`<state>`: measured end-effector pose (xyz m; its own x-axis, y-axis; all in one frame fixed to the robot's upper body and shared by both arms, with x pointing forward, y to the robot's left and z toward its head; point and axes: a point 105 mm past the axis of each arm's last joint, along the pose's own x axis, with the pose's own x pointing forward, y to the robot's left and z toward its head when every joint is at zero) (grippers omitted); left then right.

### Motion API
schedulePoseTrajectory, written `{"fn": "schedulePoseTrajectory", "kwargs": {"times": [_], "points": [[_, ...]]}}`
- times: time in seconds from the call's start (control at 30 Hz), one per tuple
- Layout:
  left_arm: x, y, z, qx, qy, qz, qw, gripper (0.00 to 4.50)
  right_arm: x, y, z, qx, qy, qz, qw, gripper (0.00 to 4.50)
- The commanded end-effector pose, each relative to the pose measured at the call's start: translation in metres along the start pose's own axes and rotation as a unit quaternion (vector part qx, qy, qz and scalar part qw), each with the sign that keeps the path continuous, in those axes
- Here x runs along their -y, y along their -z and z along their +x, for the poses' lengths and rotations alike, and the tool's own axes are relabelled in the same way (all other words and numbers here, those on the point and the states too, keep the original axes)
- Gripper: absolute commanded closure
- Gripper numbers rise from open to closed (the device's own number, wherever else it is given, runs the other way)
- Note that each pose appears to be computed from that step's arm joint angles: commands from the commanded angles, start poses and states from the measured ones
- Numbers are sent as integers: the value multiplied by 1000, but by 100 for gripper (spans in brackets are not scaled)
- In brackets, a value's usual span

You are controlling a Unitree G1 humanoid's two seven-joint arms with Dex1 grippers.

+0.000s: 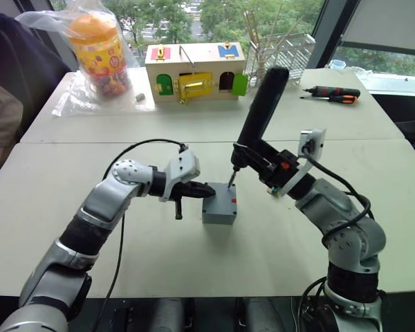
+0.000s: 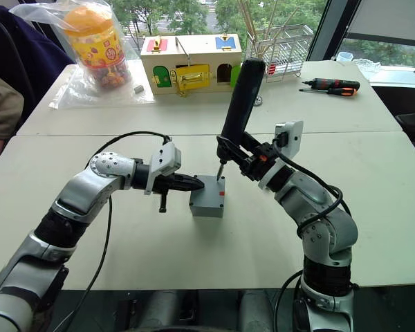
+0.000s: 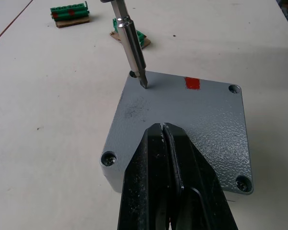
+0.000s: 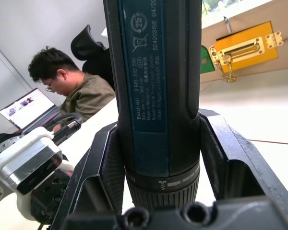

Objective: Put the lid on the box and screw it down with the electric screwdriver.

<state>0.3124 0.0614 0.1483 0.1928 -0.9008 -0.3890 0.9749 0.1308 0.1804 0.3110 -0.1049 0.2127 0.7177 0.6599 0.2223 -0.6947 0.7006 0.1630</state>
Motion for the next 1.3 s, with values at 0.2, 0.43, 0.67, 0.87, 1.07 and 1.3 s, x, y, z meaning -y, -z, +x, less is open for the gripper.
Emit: {"fn": "schedulePoseTrajectory", "kwargs": {"times": [0.2, 0.43, 0.67, 0.87, 1.07, 1.3], "points": [[1, 9, -1, -14, -3, -9, 1000, 450, 6, -3, -3, 9, 8, -26, 1000, 272], [1, 10, -1, -15, -1, -11, 1000, 450, -1, 4, -5, -8, -13, -13, 1000, 272], [3, 13, 2, -20, 3, -12, 1000, 450, -20, 34, -6, -61, -53, -59, 995, 272], [5, 16, 2, -25, 3, -13, 1000, 450, -16, 55, -6, -93, -40, -73, 992, 272], [7, 15, 3, -23, 3, -16, 1000, 450, -3, 72, -16, -113, -19, -62, 991, 272], [8, 15, 4, -21, 2, -16, 1000, 450, 7, 78, -20, -115, -1, -56, 992, 272]]}}
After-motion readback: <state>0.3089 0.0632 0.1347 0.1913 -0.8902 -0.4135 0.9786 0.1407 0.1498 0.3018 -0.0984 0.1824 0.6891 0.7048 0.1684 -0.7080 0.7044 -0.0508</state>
